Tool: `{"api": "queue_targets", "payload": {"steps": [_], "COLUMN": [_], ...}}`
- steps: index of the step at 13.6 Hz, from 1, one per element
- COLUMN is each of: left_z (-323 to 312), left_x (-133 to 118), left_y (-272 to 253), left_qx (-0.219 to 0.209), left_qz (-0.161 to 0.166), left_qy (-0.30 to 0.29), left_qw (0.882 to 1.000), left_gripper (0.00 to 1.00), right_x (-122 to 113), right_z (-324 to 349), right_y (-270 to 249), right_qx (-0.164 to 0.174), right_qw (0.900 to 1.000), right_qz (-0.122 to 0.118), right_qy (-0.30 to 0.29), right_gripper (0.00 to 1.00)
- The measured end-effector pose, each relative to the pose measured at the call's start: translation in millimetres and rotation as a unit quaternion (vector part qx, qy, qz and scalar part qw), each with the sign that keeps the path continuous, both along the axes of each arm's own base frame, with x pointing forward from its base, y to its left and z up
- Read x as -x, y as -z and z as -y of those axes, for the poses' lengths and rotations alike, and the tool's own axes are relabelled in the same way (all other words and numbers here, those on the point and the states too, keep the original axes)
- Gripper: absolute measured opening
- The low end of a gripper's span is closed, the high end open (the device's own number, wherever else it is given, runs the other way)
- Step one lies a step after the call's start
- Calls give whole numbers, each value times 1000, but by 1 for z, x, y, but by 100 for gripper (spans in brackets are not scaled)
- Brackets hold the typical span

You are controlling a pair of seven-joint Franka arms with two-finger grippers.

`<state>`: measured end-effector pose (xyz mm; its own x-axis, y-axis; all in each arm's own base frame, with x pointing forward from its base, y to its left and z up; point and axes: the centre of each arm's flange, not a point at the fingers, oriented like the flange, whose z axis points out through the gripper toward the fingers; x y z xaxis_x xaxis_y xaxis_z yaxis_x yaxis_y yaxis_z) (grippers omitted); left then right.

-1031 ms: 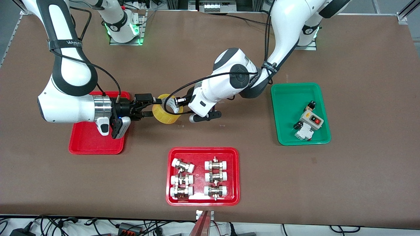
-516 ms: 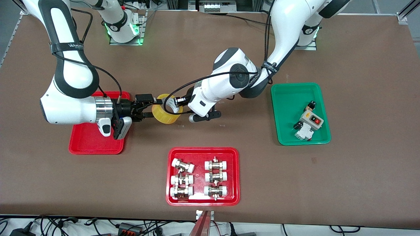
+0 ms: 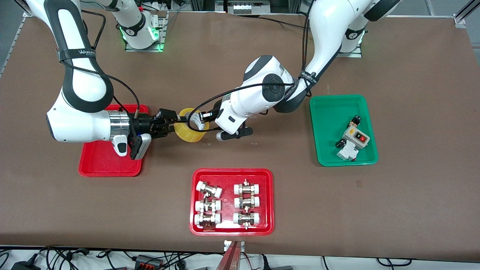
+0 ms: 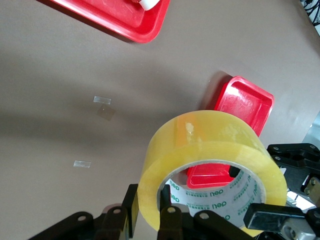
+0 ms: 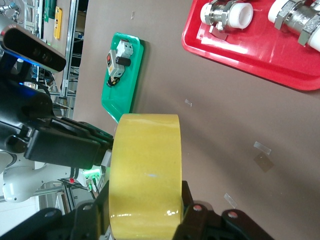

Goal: Left arm passes tape to right arm into tray
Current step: 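Grasp the tape roll with the right gripper beside the left gripper, then open the left gripper and withdraw it toward the green tray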

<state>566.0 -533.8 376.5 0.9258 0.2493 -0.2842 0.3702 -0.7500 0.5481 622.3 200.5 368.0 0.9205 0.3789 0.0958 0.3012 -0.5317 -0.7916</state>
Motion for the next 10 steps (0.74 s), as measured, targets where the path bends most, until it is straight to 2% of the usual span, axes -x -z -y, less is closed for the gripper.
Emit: {"api": "queue_targets", "payload": {"steps": [6, 7, 10], "left_z": [0, -1, -19], "left_x": [-1, -3, -23], "left_y": [-1, -3, -21], "left_qx": [0, 2, 2], "left_qz": [1, 2, 28], "left_qy": [-1, -2, -13], "left_qw": [1000, 1000, 1000], "left_gripper": [21, 26, 55], "right_x": [0, 0, -1], "right_z": [0, 0, 0], "right_y": [-1, -1, 3], "right_qx": [0, 0, 0], "right_qw": [1000, 1000, 1000], "right_qz": [1, 1, 2], "right_qy": [0, 0, -1], "right_gripper": [54, 54, 54]}}
